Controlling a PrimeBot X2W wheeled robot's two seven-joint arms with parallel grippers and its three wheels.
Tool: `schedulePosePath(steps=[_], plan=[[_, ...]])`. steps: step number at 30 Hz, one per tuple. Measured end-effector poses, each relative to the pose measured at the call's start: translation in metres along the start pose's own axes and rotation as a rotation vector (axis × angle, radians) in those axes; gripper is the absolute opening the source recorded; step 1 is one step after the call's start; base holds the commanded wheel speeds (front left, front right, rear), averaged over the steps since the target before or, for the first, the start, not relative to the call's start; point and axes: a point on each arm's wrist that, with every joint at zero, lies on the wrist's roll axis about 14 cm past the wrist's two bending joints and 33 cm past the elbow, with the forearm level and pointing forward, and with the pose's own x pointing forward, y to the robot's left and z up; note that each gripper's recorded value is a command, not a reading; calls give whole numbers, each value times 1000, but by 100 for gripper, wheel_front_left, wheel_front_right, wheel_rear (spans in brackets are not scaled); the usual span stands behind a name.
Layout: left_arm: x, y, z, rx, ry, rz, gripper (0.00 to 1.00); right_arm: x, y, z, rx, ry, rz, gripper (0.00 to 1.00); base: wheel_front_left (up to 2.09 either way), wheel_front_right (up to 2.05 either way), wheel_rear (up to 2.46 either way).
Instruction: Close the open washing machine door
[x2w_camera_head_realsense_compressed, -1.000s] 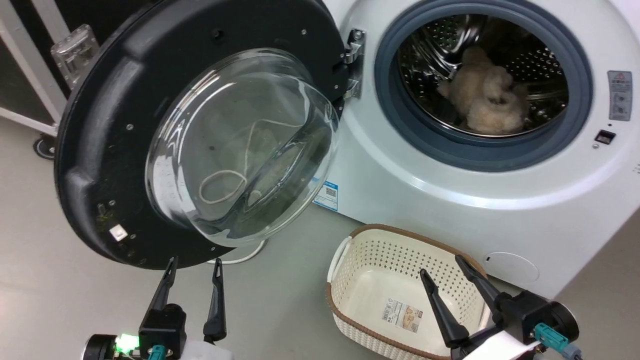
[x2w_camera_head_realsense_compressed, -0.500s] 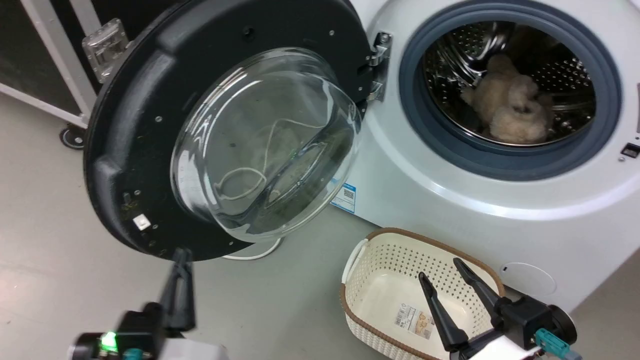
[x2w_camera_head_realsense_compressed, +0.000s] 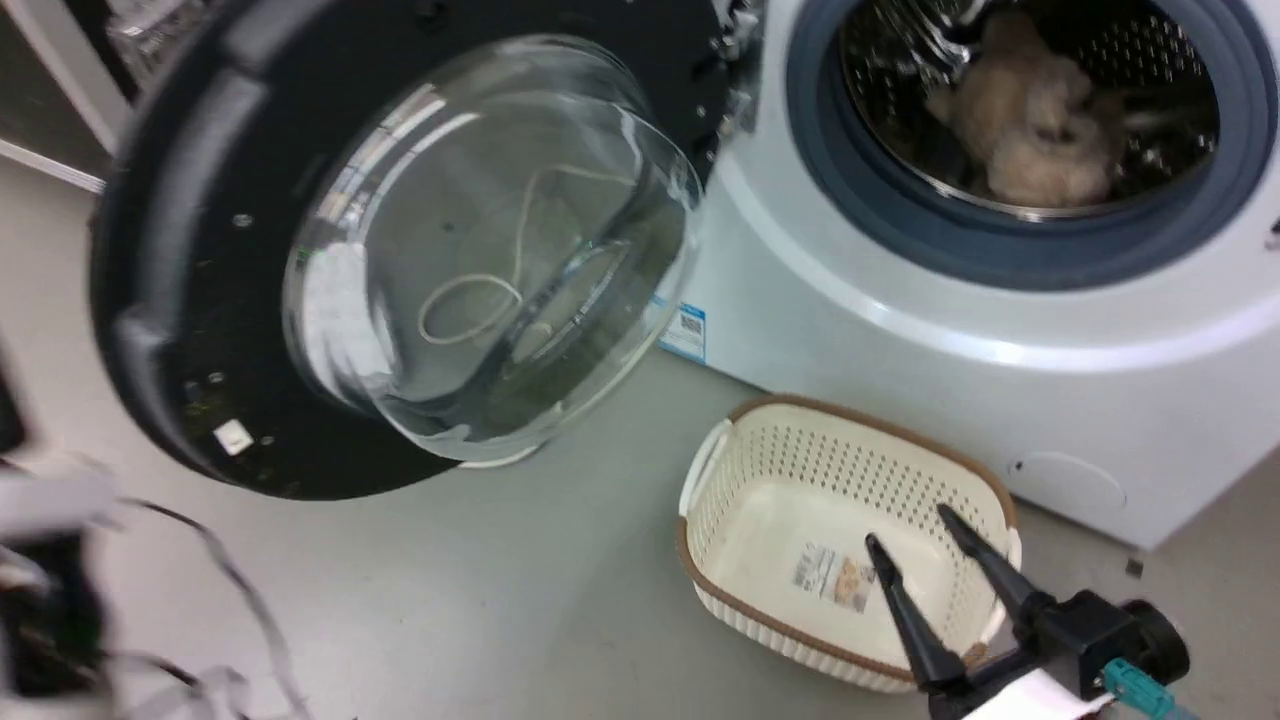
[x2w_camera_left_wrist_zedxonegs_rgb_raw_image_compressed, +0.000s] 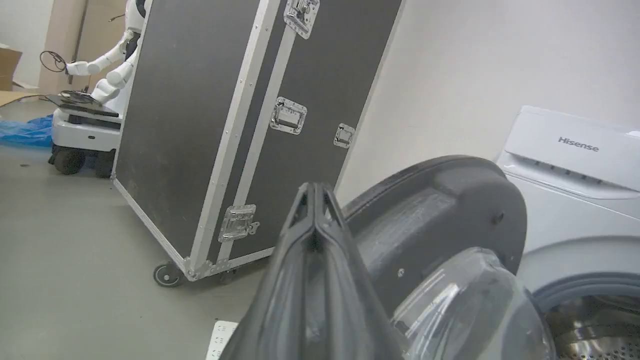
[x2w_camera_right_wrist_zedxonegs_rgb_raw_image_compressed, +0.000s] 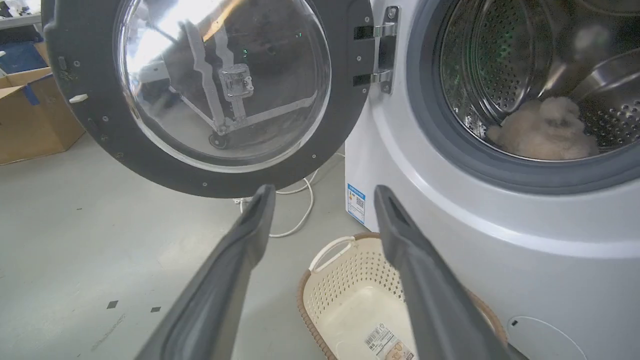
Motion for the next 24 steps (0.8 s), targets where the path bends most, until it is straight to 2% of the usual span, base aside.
schedulePosePath(steps=[2,8,12,15,17,18,24], plan=[[20,16,0,-38,21,41,0,1,-7,-2,4,0,-9,100,0,0,0],[62,65,-22,-246,159,223,0,3,-20,-12,21,11,-30,100,0,0,0],[66,76,-64,-492,349,322,0,3,-27,-18,30,18,-37,100,0,0,0],[62,66,-91,-620,507,316,0,3,-29,-20,33,20,-39,100,0,0,0],[59,58,-102,-653,583,292,0,2,-30,-20,32,21,-43,100,0,0,0],[57,47,-109,-660,642,243,0,2,-32,-20,30,21,-48,100,0,0,0],[46,31,-112,-712,708,142,0,0,-34,-17,23,14,-58,100,0,0,0]])
